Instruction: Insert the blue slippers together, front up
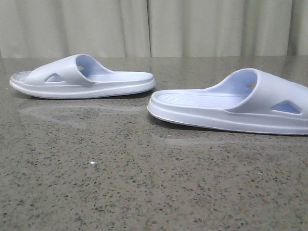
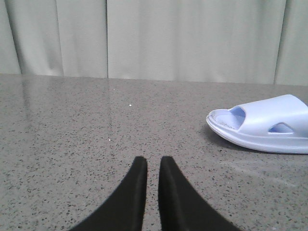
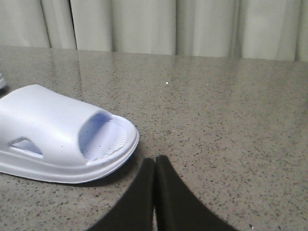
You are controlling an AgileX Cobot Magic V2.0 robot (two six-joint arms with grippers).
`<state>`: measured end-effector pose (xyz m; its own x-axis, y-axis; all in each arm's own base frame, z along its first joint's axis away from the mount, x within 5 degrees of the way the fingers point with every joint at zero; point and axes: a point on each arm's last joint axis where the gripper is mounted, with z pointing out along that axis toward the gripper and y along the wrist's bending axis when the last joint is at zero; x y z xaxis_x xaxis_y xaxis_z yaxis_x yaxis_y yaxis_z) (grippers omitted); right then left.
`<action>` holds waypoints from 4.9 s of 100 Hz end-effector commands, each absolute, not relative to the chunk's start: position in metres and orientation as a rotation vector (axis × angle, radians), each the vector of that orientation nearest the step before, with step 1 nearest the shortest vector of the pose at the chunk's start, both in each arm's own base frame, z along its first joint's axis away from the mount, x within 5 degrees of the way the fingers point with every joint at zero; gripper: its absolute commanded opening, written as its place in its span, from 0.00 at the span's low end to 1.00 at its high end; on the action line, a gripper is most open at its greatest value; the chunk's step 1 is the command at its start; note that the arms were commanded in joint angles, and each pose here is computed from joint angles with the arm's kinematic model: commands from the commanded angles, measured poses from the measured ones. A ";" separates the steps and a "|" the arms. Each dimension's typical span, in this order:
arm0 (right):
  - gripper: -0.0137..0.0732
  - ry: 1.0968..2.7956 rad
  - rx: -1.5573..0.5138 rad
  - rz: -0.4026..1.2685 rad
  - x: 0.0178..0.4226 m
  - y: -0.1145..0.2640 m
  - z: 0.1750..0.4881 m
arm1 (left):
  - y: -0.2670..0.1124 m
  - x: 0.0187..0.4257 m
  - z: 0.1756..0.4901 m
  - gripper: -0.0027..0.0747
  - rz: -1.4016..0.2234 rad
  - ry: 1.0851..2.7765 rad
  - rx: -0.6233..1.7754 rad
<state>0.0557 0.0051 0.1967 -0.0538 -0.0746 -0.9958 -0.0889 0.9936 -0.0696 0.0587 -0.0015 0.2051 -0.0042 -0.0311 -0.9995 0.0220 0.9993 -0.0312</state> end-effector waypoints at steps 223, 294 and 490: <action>0.07 1.515 0.296 0.532 0.053 0.010 0.223 | -0.006 0.056 0.238 0.05 -0.581 1.469 -0.431; 0.14 2.035 0.113 0.452 0.123 0.028 0.286 | -0.020 0.121 0.306 0.06 -0.384 2.004 -0.123; 0.54 2.372 0.239 0.877 0.223 -0.018 0.245 | -0.030 0.170 0.294 0.48 -0.465 2.129 -0.059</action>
<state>0.2179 -0.0187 0.2339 -0.8271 0.3543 -0.4363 0.0165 0.7913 0.6112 0.1654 -0.0302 0.2799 -0.6314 -0.1764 -0.7551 0.1373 0.9330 -0.3328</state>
